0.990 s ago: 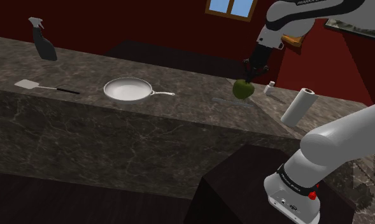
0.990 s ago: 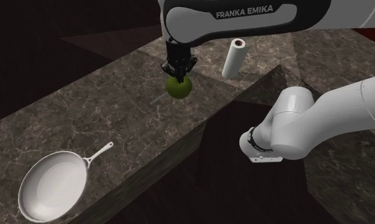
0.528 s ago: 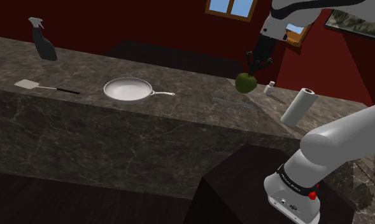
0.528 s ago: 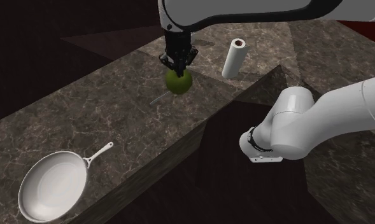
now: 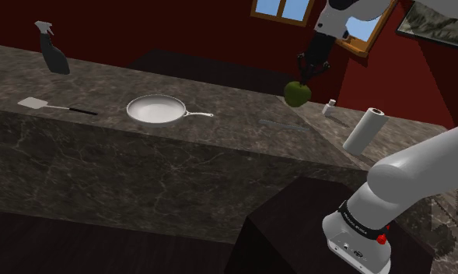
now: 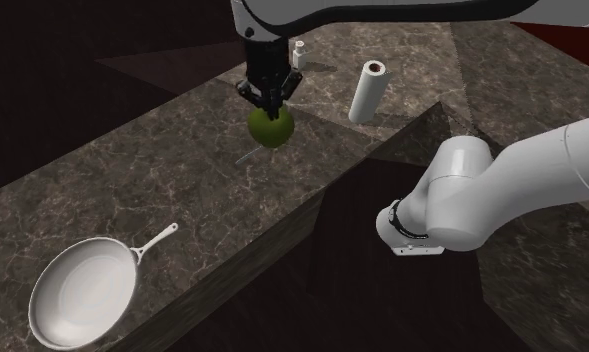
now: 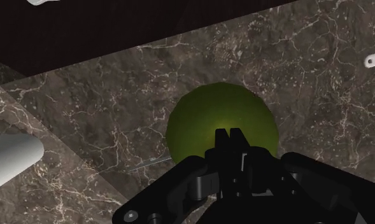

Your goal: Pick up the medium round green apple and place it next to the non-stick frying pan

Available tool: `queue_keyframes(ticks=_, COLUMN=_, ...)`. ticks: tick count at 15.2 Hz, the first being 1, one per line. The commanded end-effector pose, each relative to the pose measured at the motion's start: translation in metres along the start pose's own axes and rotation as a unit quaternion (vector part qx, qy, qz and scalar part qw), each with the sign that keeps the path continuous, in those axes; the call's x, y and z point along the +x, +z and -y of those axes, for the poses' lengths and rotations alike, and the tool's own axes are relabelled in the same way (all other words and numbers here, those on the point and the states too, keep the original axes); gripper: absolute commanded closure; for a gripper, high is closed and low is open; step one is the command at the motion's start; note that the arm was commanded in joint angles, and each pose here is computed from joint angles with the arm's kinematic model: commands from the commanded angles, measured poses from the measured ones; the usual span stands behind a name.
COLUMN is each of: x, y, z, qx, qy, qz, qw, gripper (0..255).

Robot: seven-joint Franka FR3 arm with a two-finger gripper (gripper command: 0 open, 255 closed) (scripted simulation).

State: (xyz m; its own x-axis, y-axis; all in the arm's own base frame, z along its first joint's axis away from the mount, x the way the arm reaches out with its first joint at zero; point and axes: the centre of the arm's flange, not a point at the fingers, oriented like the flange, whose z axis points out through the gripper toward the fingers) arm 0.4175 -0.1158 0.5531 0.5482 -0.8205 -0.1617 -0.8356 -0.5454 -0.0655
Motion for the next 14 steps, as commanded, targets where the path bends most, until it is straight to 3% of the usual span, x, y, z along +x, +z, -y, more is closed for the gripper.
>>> queue_keyframes(ticks=1, x=-0.006, y=0.001, z=0.024, qx=0.000, qy=0.000, qz=0.000, qw=1.0000, gripper=255)
queue_keyframes(ticks=14, x=-0.052, y=0.017, z=0.178, qx=0.000, qy=0.000, qz=0.000, qw=1.0000, gripper=255)
